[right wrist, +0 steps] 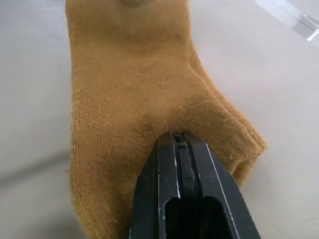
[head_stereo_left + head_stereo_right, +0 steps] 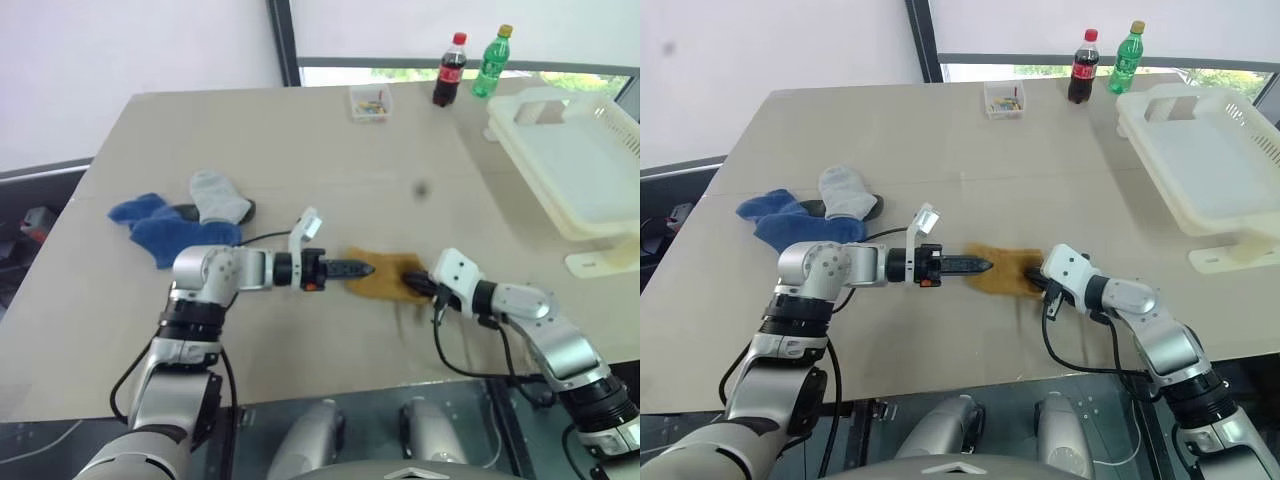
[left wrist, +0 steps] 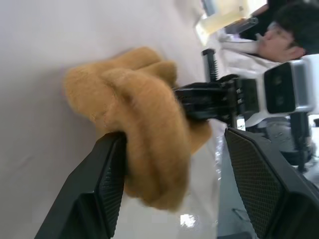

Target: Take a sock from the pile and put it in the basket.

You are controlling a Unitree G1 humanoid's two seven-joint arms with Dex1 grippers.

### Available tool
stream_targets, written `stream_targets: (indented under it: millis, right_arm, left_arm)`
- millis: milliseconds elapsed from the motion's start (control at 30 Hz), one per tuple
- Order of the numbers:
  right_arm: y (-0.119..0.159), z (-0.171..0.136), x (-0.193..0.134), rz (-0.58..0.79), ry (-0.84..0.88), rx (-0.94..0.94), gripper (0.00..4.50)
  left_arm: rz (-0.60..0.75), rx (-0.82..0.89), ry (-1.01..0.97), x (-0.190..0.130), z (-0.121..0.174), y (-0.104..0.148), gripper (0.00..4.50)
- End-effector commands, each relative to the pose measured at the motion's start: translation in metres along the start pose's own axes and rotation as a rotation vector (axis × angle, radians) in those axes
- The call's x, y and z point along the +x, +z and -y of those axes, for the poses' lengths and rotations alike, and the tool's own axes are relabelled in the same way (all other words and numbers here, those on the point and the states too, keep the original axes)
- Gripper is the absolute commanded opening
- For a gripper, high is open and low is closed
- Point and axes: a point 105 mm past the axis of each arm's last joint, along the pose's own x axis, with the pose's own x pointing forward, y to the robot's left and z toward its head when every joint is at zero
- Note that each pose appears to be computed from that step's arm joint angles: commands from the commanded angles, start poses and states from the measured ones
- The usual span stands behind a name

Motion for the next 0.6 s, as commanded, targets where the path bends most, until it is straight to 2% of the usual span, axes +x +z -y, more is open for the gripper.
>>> stream_targets:
  millis: [33, 600]
  right_arm:
    - [0.008, 0.005, -0.008, 0.021, -0.026, -0.022, 0.0]
    - [0.012, 0.005, -0.015, 0.021, -0.056, -0.004, 0.0]
  left_arm:
    - [-0.023, 0.01, -0.105, 0.007, 0.018, 0.003, 3.24]
    - [-0.135, -0.032, -0.356, 0.069, 0.044, 0.002, 3.24]
